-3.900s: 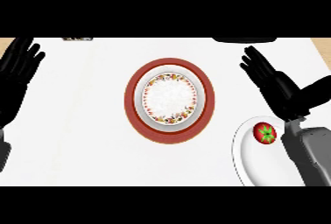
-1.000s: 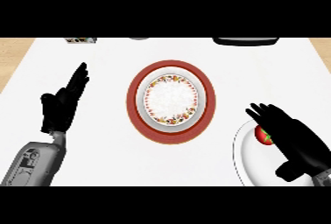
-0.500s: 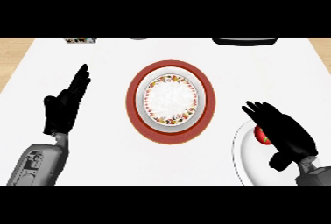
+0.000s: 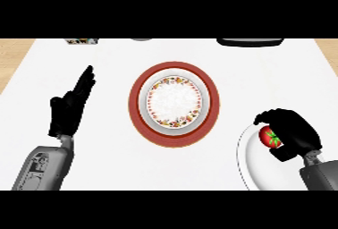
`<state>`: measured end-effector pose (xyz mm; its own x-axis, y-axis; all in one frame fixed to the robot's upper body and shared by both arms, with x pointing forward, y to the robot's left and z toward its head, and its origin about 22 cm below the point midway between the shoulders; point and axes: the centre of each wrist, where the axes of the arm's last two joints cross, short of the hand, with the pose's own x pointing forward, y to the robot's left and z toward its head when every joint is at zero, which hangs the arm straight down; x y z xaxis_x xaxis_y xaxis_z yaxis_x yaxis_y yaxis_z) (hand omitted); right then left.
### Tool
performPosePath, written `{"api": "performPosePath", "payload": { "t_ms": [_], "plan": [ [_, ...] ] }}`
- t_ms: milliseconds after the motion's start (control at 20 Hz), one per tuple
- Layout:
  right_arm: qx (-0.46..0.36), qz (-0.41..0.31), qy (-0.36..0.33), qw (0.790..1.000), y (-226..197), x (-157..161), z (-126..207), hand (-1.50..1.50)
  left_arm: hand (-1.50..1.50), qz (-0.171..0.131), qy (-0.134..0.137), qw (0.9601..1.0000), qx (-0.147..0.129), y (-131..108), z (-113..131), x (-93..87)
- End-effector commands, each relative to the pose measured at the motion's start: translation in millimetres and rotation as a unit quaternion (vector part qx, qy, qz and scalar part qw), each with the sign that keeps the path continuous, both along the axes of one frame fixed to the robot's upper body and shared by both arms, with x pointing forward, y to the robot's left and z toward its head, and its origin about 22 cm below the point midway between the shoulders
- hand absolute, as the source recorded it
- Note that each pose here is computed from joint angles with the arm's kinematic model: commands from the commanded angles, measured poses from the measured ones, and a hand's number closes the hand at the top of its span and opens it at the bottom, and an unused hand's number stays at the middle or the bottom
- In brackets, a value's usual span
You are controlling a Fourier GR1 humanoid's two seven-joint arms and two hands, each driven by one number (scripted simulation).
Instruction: Pick the tomato from the plate and place it in the plate
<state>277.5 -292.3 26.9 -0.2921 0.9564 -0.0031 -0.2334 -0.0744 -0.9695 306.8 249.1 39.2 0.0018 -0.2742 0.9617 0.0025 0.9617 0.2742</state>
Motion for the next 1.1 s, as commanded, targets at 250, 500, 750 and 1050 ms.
{"api": "performPosePath", "payload": {
  "t_ms": [250,500,750,1050],
  "plan": [
    [0.014,-0.037,-0.014,0.999,-4,-6,-16,1.50,0.00,0.005,0.000,1.0000,0.006,5,16,-5.4],
    [0.077,-0.236,0.077,0.966,-37,-24,-33,1.50,0.00,0.011,0.006,0.9999,-0.008,3,-7,-10.2],
    [0.124,-0.251,-0.012,0.960,-20,-15,3,1.50,0.00,-0.003,-0.004,1.0000,-0.004,17,-11,-13.1],
    [0.197,-0.180,-0.195,0.944,-19,-32,60,1.50,0.00,0.011,-0.004,0.9999,-0.007,17,-9,-10.3]
  ]
}}
